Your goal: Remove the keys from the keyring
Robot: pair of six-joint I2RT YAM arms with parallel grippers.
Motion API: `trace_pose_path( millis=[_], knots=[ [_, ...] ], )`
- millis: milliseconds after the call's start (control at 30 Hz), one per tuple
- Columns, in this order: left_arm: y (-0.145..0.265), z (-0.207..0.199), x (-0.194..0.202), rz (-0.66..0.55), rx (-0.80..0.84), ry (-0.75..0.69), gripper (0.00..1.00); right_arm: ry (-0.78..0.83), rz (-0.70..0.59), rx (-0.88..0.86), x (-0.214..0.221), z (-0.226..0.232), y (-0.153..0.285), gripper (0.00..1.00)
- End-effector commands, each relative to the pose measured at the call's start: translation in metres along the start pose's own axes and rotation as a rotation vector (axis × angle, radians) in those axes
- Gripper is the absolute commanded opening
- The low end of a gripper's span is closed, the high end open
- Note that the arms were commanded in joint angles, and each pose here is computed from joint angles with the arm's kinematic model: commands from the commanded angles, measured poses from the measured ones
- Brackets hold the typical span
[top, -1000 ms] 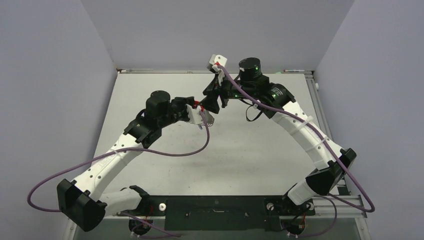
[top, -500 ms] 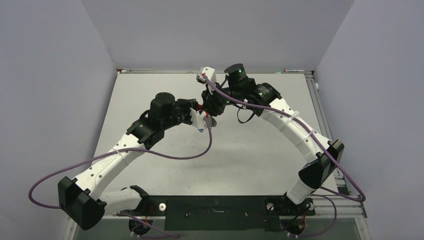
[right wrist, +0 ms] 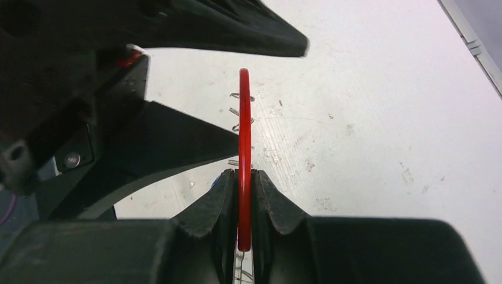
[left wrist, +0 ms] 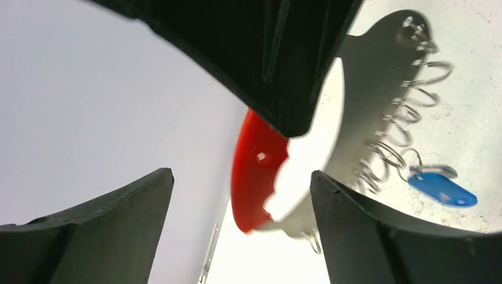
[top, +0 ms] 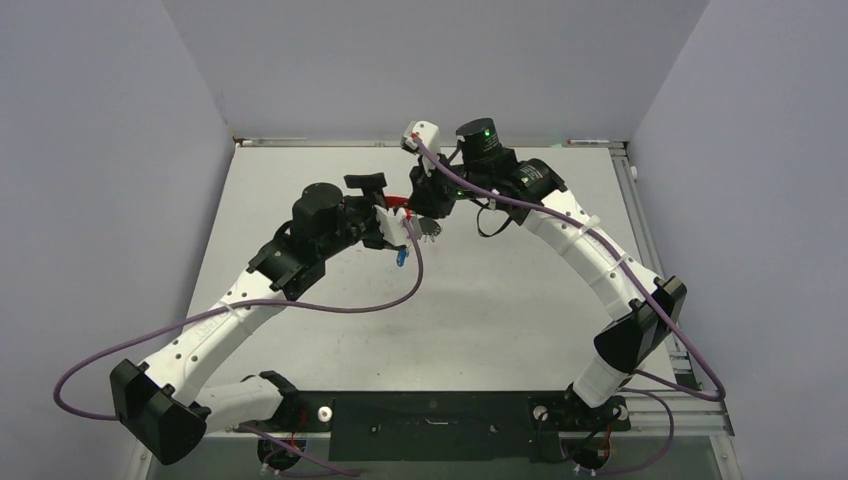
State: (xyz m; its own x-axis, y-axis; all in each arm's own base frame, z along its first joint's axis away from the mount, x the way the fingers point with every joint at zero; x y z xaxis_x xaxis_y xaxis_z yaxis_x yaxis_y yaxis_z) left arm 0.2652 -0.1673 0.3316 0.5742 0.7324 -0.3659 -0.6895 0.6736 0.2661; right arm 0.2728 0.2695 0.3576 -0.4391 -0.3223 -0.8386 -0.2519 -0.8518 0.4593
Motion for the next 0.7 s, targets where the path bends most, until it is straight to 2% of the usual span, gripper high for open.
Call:
trace_pose_path(
  millis=[0,167,267,433,533,667],
  knots=[
    [0.016,0.02,-0.009,-0.001,-0.091,0.076,0.86,0.046,-0.231,0.082,-0.042,-0.01,0.026,0.05],
    [0.031,0.029,-0.005,0.036,-0.183,0.175,0.94,-0.006,-0.325,0.153,-0.054,-0.026,0.037,0.05],
    [0.041,0.035,-0.002,0.017,-0.247,0.368,0.98,-0.036,-0.405,0.176,-0.066,-0.034,0.045,0.05],
    [0.059,0.034,0.012,-0.176,-0.305,0.75,0.96,-0.071,-0.523,0.152,-0.084,-0.039,0.053,0.05],
    [0.055,0.029,0.012,-0.23,-0.3,0.85,0.96,-0.074,-0.567,0.118,-0.093,-0.035,0.056,0.05],
    [0.046,0.031,0.001,-0.36,-0.217,0.902,0.98,-0.064,-0.609,0.035,-0.103,-0.025,0.062,0.05]
  ],
)
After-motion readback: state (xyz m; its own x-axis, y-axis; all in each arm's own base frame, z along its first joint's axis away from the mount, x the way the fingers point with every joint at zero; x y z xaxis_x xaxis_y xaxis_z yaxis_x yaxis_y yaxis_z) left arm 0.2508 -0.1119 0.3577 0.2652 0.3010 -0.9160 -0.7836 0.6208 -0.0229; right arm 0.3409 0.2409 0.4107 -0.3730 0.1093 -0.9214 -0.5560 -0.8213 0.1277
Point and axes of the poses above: each gripper's point midway between its finger pads, its own y axis back along the fingers, its own z axis along the line the jaws close on, x = y × z, the point moved 9 cm from there along y, back along the fingers, and after that the axes turned 14 degrees about -y, right-handed, at the moved point
